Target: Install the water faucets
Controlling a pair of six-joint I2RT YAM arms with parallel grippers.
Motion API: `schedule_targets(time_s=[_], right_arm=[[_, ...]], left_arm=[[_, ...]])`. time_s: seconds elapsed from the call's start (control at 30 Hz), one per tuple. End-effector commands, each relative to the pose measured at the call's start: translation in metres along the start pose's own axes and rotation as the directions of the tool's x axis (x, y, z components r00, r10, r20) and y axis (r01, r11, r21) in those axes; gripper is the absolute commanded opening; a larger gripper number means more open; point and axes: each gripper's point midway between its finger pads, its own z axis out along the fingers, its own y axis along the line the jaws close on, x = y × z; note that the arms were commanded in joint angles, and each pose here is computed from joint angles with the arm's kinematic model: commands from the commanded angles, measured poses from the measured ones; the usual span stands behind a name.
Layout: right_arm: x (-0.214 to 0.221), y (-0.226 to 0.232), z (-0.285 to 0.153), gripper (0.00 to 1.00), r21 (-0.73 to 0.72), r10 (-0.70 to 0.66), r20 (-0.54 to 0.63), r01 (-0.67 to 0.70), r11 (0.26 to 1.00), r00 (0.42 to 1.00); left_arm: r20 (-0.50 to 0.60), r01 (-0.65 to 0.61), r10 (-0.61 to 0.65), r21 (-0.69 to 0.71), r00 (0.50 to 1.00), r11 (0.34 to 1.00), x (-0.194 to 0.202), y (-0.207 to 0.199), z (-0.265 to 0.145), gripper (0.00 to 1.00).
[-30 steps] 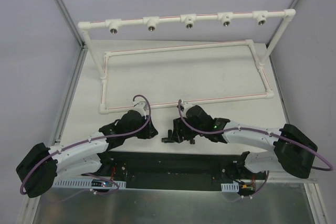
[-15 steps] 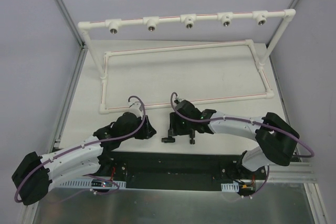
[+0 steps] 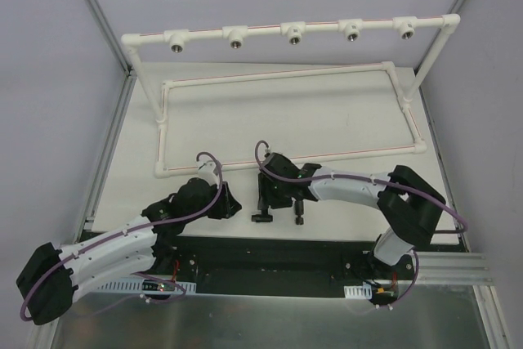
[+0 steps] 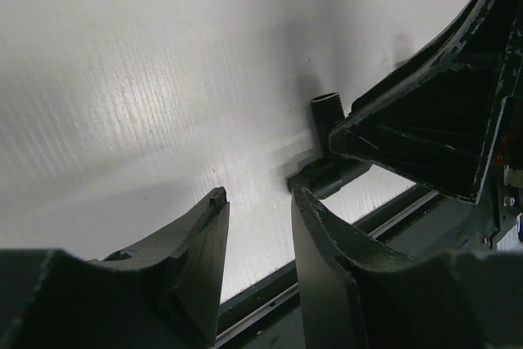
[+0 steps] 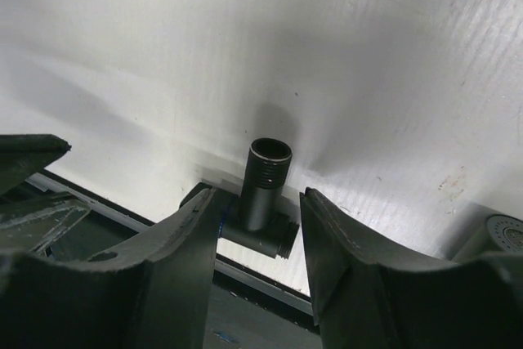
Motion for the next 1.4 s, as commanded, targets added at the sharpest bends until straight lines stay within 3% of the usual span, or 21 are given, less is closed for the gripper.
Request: schedule_targets(time_s=[0.0, 0.33, 0.67, 0.8, 1.03, 1.37], right_arm=[[-0.012, 0.003, -0.001, 0.49, 0.065, 0.01, 0.027, -0.012, 0.998, 1.0], [-0.008, -0.011, 0.001, 0.44, 0.23, -0.033, 0.001, 0.032, 0.973, 0.999], [-0.004, -0.007, 0.009, 0.42, 0.254, -0.042, -0.009, 0.042, 0.966, 0.999], [-0.007, -0.006, 0.011, 0.35, 0.262, -0.036, 0.0, 0.035, 0.964, 0.999], [-0.008, -0.003, 0.01, 0.01, 0.233, -0.008, 0.027, 0.002, 0.972, 1.0], [-0.031, 0.026, -0.025, 0.0, 0.071, 0.086, 0.071, -0.091, 0.993, 0.994]], left_arm=[[0.026, -0.014, 0.014, -0.004, 1.0, 1.0, -0.003, 0.002, -0.001, 0.39], [0.025, -0.015, 0.015, -0.005, 1.0, 1.0, -0.001, 0.004, -0.004, 0.39], [0.027, -0.014, 0.014, -0.001, 1.0, 1.0, 0.0, 0.005, -0.005, 0.39], [0.032, -0.016, 0.016, 0.0, 0.999, 1.0, 0.0, 0.006, -0.007, 0.39], [0.037, -0.031, 0.03, 0.02, 0.999, 0.999, -0.003, 0.001, -0.009, 0.47], [0.096, -0.141, 0.122, 0.219, 0.988, 0.965, -0.028, -0.05, -0.031, 0.61]])
